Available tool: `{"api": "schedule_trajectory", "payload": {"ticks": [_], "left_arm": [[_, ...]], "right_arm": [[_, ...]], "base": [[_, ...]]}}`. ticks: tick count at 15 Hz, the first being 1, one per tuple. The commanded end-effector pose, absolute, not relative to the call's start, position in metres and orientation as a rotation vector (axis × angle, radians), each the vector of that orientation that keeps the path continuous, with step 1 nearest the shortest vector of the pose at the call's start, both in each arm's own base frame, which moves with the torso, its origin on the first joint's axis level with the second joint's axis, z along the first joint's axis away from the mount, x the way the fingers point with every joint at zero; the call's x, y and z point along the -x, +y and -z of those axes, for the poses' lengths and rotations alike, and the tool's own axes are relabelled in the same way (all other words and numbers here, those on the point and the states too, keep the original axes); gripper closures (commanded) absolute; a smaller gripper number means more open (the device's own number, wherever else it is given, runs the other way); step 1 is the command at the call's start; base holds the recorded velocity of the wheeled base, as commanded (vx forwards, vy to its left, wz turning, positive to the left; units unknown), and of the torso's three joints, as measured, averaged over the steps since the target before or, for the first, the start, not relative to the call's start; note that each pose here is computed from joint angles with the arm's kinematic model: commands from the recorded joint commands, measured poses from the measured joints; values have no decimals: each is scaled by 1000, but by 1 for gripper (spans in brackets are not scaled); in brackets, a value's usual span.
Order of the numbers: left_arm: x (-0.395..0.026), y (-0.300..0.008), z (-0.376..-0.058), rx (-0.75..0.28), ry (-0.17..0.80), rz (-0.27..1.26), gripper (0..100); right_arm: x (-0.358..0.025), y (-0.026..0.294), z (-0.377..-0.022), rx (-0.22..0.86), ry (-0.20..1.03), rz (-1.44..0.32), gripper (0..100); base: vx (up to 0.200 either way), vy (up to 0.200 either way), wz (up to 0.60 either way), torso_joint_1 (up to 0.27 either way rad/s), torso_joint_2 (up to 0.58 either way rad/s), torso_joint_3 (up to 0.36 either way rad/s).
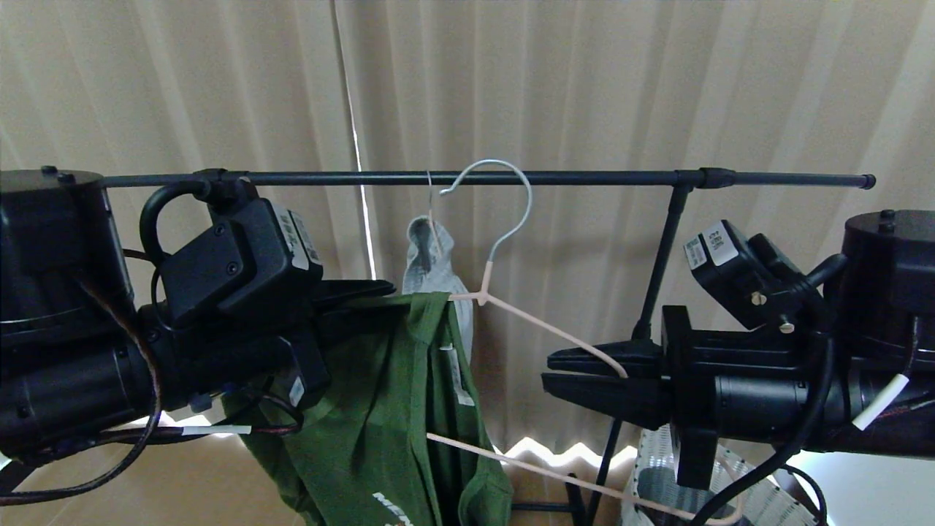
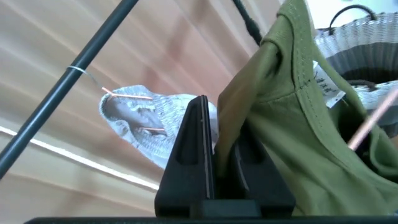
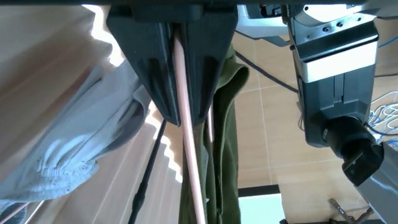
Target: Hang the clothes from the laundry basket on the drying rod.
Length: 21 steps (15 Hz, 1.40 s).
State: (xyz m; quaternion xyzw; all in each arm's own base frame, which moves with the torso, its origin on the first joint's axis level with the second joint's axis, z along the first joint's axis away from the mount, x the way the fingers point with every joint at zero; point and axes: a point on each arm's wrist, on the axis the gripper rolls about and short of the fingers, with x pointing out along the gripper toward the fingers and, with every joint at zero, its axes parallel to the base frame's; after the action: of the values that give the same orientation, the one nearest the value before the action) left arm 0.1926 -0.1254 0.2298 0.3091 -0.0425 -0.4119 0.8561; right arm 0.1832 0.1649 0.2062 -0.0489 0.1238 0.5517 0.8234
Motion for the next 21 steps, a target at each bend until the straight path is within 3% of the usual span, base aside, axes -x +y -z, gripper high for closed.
{"api": "schedule_trajectory", "payload": {"ticks": [1,8,12,21], "left_arm": [[-192,-124,-231,-653,-93,852,100],[-204,-108,-231,-722,11,514,100],[-204,-109,-229,-735,71,353,100],[-207,-134,-257,-581,-79,309,100]], "right_arm": [[-183,165,-205,105,268,-1171,0],[-192,154,-210,193,97,-905,0],[-186,153,-199,207,126,-882,0],[-175,197,-174,241,228,-881,0]], "base": [[0,0,0,0,0,0],[0,0,0,0,0,0],[0,0,0,0,0,0],[0,0,0,0,0,0]]}}
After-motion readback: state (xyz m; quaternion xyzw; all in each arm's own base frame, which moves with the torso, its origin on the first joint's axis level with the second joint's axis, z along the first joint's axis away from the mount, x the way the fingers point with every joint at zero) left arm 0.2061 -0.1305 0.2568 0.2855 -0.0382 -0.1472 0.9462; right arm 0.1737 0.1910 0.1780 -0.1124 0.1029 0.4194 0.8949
